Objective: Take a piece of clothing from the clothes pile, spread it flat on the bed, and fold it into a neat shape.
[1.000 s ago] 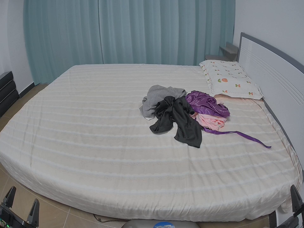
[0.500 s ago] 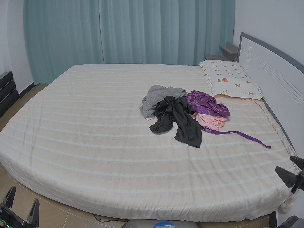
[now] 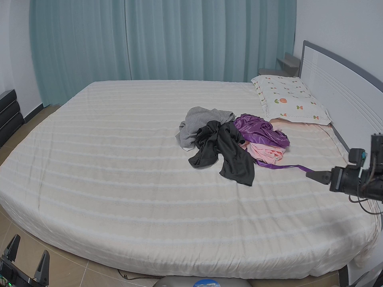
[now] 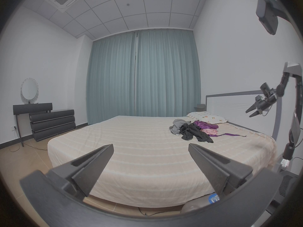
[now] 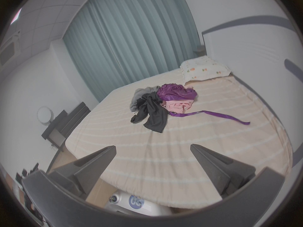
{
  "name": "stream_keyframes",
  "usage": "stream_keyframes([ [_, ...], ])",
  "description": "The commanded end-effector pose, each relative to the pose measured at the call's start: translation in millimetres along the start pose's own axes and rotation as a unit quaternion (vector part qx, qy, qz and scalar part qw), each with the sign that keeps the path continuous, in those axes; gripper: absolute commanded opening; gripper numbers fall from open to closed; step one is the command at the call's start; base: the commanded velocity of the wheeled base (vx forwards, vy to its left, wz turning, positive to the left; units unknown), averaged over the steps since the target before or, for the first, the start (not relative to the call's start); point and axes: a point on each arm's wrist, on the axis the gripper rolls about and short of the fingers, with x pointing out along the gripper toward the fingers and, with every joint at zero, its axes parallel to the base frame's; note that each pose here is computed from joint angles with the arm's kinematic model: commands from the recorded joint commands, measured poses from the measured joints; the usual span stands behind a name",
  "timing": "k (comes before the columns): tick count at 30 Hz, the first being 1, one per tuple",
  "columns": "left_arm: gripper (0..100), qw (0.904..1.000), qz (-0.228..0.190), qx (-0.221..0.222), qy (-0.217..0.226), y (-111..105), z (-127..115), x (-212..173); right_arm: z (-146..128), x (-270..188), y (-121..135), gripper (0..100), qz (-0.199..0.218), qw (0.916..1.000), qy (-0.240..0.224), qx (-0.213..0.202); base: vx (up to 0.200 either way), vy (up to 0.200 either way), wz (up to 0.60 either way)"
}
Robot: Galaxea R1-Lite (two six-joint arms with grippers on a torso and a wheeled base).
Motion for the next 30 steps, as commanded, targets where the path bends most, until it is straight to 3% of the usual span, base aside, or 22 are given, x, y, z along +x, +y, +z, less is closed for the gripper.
stream_keyframes([
  [1,100,1.0,0.0,0.0,0.003,0,-5,0,-1,190,-13,100,-0.022,0.9919,0.079,0.098,0.0,0.0,0.0],
  [6,100,1.0,0.0,0.0,0.003,0,-5,0,-4,235,-22,100,-0.048,0.991,0.073,0.102,0.0,0.0,0.0],
  [13,100,1.0,0.0,0.0,0.003,0,-5,0,-18,282,-24,100,-0.047,0.9872,0.077,0.131,0.0,0.0,0.0],
  [22,100,1.0,0.0,0.0,0.003,0,-5,0,-45,324,-25,100,-0.043,0.9852,0.094,0.136,0.0,0.0,0.0],
  [30,100,1.0,0.0,0.0,0.003,0,-5,0,-41,341,-16,100,-0.026,0.983,0.077,0.165,0.0,0.0,0.0],
])
